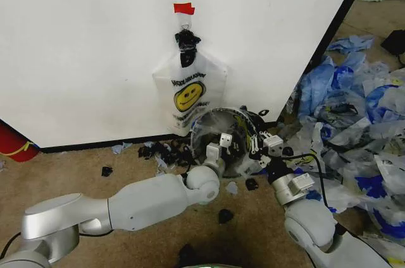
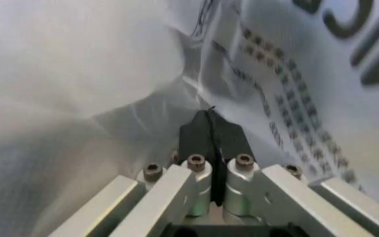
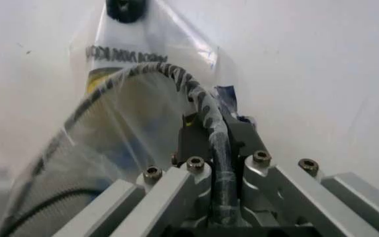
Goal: Pick up the garbage bag from the wall and place it over the trash bin.
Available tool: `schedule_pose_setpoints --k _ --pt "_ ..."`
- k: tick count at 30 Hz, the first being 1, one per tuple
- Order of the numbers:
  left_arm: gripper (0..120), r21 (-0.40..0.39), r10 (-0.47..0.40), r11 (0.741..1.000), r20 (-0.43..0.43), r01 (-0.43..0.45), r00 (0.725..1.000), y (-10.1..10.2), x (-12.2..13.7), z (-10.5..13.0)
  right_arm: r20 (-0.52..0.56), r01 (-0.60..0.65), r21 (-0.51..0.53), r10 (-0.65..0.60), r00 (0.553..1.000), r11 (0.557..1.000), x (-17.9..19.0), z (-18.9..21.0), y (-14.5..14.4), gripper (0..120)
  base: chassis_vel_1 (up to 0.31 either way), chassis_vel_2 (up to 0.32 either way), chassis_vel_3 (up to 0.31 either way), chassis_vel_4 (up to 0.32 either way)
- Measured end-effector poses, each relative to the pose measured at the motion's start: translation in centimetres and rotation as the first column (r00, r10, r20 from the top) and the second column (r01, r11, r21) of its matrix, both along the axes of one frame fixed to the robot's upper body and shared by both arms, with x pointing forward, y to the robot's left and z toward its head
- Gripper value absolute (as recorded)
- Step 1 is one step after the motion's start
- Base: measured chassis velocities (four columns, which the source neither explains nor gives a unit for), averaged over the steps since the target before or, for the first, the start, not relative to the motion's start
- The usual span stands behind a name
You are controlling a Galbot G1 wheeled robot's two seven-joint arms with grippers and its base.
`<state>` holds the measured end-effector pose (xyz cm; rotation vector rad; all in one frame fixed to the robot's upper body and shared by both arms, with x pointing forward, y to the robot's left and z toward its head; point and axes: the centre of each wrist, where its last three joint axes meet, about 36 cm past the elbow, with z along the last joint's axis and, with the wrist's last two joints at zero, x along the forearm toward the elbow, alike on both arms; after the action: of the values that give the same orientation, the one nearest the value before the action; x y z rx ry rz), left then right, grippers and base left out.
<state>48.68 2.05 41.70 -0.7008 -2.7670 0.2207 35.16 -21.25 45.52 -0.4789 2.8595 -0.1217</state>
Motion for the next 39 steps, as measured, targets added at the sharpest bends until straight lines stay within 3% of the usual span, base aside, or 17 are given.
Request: schedule_pose_setpoints --k 10,23,29,39 --pt "0 -0.033 0.037 0.999 -0.023 -0.038 0.999 0.5 0.5 1.8 -0.015 0.004 0.001 -0.004 1.0 1.0 0.0 -1.2 0.4 0 0.0 0.0 0.0 0.0" --pt "0 -0.08 0.009 0.997 -0.046 -0.013 0.999 0.2 -0.8 4.2 -0.03 0.023 0.005 -0.022 0.999 1.0 0.8 -1.9 0.1 0 0.0 0.0 0.0 0.0" --pt "0 -0.094 -0.018 0.995 -0.048 0.013 0.999 1.3 -2.3 5.3 -0.047 0.044 0.033 -0.042 0.998 0.998 1.2 -2.0 0.0 0 0.0 0.0 0.0 0.0" --pt "0 -0.123 -0.031 0.992 -0.034 0.027 0.999 4.7 -4.3 7.7 -0.09 0.096 0.095 -0.087 0.992 0.991 1.9 -2.3 -0.1 0 0.0 0.0 0.0 0.0"
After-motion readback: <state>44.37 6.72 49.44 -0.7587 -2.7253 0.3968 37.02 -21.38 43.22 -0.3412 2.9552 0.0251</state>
